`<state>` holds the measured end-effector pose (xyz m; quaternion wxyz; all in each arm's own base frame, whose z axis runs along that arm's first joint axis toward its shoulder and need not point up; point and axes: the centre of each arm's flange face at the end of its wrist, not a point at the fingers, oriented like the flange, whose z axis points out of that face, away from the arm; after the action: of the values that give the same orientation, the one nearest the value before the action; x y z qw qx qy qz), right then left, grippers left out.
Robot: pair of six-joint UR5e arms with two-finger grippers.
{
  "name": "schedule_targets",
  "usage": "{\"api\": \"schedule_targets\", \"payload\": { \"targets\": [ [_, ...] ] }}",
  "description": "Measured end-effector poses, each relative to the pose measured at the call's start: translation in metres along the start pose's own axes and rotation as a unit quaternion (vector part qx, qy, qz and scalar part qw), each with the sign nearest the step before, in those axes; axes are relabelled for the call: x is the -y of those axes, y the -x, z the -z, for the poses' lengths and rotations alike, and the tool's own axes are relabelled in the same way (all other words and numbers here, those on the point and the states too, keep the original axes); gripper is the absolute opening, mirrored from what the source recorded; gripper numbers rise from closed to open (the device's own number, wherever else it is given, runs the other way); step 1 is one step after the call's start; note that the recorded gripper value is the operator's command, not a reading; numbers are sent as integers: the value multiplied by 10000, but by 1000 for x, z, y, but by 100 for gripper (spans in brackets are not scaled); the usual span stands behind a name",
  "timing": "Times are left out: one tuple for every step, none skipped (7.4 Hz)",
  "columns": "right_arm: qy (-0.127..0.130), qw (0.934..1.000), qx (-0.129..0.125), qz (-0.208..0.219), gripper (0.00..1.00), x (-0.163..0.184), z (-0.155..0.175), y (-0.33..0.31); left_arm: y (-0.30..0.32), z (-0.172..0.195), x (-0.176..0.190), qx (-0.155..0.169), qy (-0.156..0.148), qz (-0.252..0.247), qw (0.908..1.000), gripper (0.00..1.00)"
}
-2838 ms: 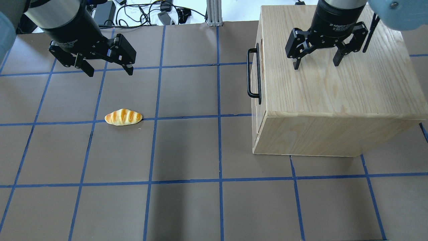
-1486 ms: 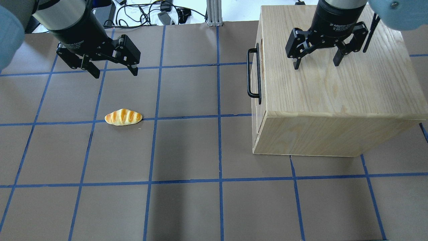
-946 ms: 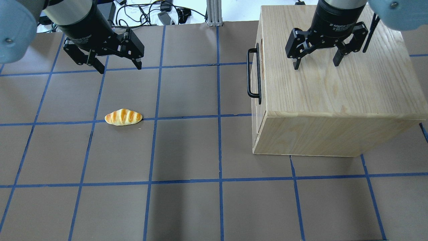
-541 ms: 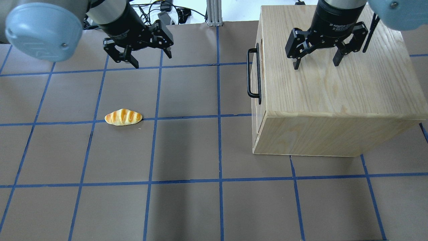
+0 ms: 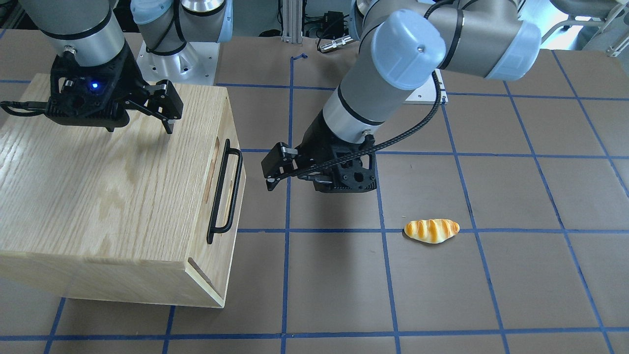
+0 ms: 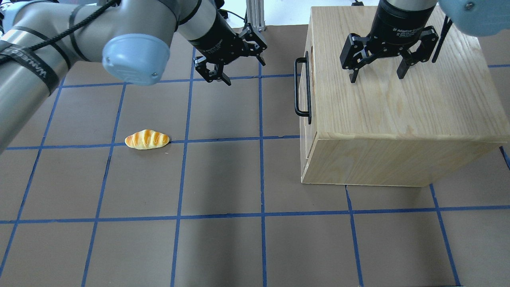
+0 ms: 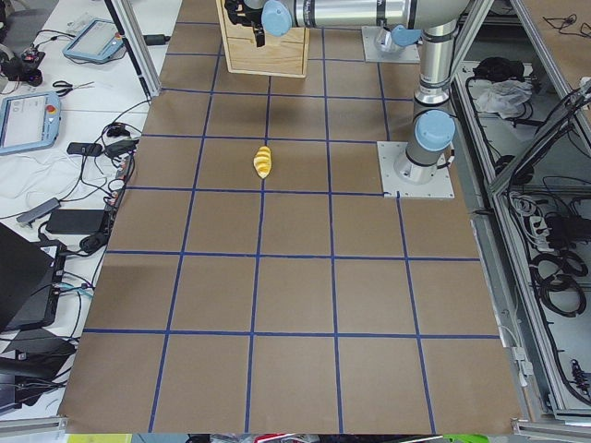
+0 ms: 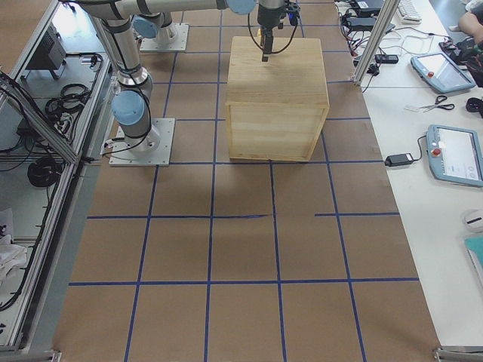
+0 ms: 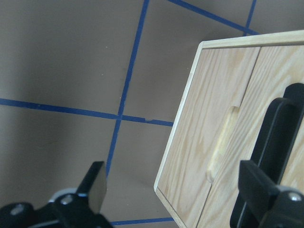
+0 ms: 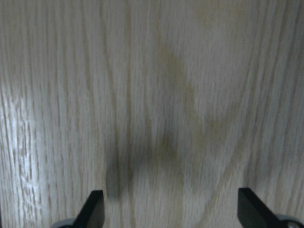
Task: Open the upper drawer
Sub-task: 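Move the left gripper to the black drawer handle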
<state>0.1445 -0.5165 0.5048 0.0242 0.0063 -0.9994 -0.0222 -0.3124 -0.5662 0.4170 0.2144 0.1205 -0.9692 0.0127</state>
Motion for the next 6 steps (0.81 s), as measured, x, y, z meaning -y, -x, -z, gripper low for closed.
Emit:
{"api": "schedule_targets", "payload": {
  "targets": [
    [-1,10000,0,2,100,0,0,0,-12,-20,-6,-21,43,-50,10000,100],
    [-1,10000,0,-1,100,0,0,0,-20,-34,-11,-34,72,-84,9999,100],
    [-1,10000,0,-3,100,0,0,0,-26,-42,-15,-36,97,-135,9999,100],
    [-1,10000,0,-2,100,0,0,0,-29,-49,-18,-31,116,-189,9997,100],
    [-1,10000,0,0,100,0,0,0,-30,-54,-20,-29,125,-242,9996,100],
    [-1,10000,0,0,100,0,0,0,-32,-56,-22,-27,132,-280,9995,100]
  ]
}}
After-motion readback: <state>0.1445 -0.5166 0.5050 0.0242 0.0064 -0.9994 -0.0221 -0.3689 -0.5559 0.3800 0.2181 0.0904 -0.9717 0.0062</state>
